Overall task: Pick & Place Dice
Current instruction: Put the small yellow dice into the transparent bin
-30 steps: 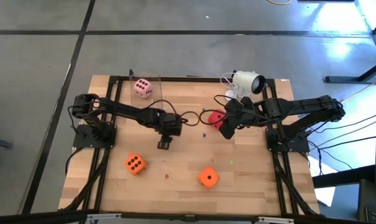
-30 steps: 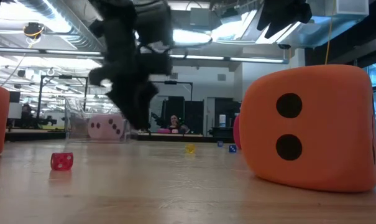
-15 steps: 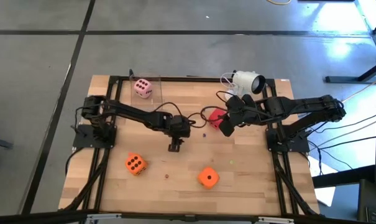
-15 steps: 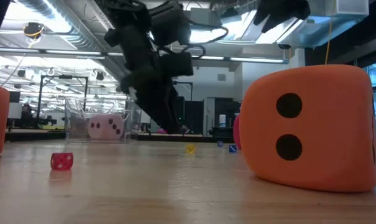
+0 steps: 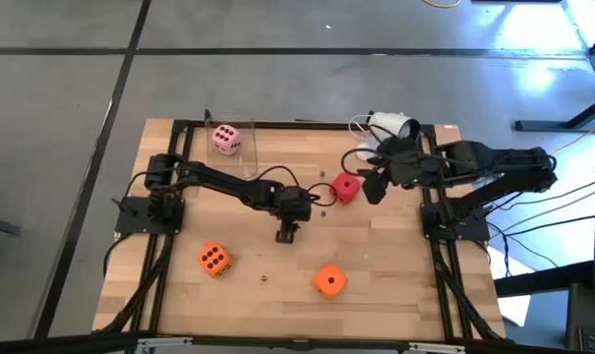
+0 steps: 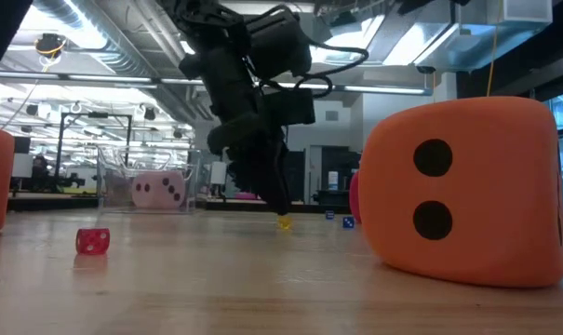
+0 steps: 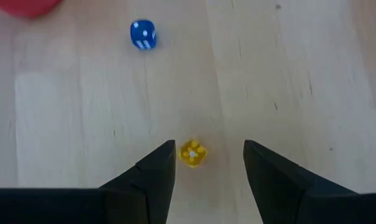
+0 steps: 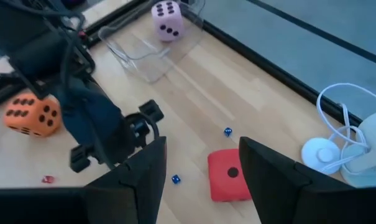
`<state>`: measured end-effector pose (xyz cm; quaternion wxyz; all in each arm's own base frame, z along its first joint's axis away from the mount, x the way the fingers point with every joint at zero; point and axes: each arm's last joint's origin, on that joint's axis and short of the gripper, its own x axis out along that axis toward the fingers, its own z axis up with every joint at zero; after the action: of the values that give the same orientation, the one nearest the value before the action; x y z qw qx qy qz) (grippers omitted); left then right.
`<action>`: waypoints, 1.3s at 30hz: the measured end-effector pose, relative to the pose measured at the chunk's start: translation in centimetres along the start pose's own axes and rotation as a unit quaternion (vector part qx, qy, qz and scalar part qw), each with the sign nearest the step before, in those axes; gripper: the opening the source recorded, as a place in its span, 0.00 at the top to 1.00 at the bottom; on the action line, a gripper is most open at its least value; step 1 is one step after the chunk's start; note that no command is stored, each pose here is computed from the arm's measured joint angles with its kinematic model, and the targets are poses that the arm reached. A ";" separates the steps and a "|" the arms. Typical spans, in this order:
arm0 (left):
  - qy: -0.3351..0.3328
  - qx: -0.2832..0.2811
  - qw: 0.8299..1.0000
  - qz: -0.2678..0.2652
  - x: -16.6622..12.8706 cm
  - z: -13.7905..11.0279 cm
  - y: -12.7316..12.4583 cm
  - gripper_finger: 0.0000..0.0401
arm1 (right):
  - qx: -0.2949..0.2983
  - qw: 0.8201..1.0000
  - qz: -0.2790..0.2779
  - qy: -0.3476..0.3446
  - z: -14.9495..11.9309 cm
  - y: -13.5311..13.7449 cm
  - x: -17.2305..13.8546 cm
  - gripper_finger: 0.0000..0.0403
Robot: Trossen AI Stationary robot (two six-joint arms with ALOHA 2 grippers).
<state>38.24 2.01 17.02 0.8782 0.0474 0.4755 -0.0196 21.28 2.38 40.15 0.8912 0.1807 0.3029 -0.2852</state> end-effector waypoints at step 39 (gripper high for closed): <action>-0.007 -0.054 0.998 -0.006 1.9 -0.3 0.7 0.97 | 0.008 0.999 0.031 -0.002 0.1 -0.5 -1.1 0.50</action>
<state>39.06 2.80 15.33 0.8826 -0.0036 0.4701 0.0004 20.28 2.44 40.88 0.8989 0.1961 0.2928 -0.2604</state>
